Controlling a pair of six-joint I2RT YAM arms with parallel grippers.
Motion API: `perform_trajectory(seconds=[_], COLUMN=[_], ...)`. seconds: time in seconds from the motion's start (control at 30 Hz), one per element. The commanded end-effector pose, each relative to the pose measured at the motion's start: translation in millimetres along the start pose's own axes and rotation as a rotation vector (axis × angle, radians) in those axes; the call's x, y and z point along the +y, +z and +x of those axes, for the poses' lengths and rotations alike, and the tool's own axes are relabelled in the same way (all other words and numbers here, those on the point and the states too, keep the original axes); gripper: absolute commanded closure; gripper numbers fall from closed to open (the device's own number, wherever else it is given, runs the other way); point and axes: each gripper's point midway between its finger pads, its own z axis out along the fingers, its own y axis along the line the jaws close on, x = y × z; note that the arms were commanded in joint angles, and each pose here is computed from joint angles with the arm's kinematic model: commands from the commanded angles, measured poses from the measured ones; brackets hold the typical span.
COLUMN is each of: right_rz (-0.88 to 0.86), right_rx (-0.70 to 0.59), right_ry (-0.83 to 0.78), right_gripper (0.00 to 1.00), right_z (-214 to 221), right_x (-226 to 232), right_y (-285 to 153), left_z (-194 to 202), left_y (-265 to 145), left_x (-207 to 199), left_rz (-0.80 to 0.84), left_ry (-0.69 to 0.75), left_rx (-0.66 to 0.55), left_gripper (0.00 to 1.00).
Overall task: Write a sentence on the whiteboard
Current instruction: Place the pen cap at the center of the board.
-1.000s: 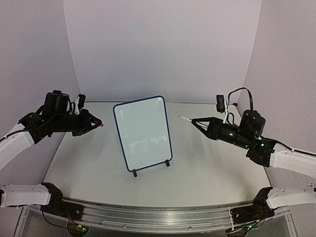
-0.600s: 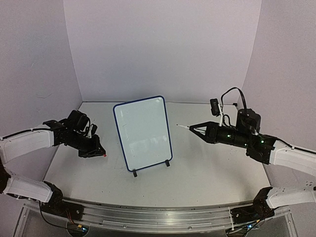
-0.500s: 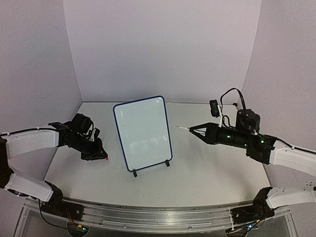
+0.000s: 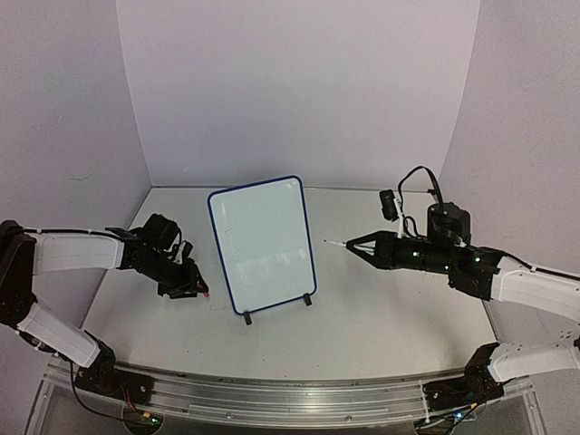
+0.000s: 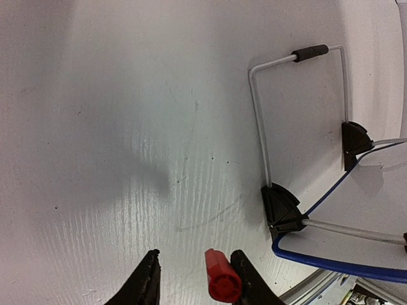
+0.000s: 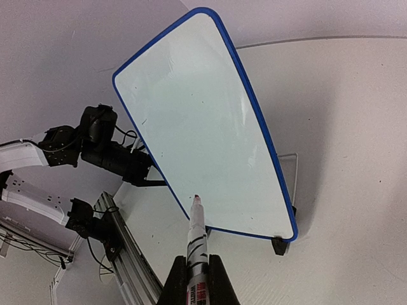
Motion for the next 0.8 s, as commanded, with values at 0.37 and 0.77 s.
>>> perform_trajectory(seconds=[0.37, 0.77], right_rz=[-0.011, -0.009], right_rx=[-0.031, -0.051], right_ry=[-0.016, -0.043], right_gripper=[1.00, 1.00], right_z=[-14, -16], right_x=[8, 11], right_y=[1, -9], left_z=[-9, -31], left_y=[1, -38], left_x=[0, -7], left_rz=[-0.003, -0.030], left_ry=[0.025, 0.067], left_rx=[-0.037, -0.197], left_gripper=[0.42, 0.33])
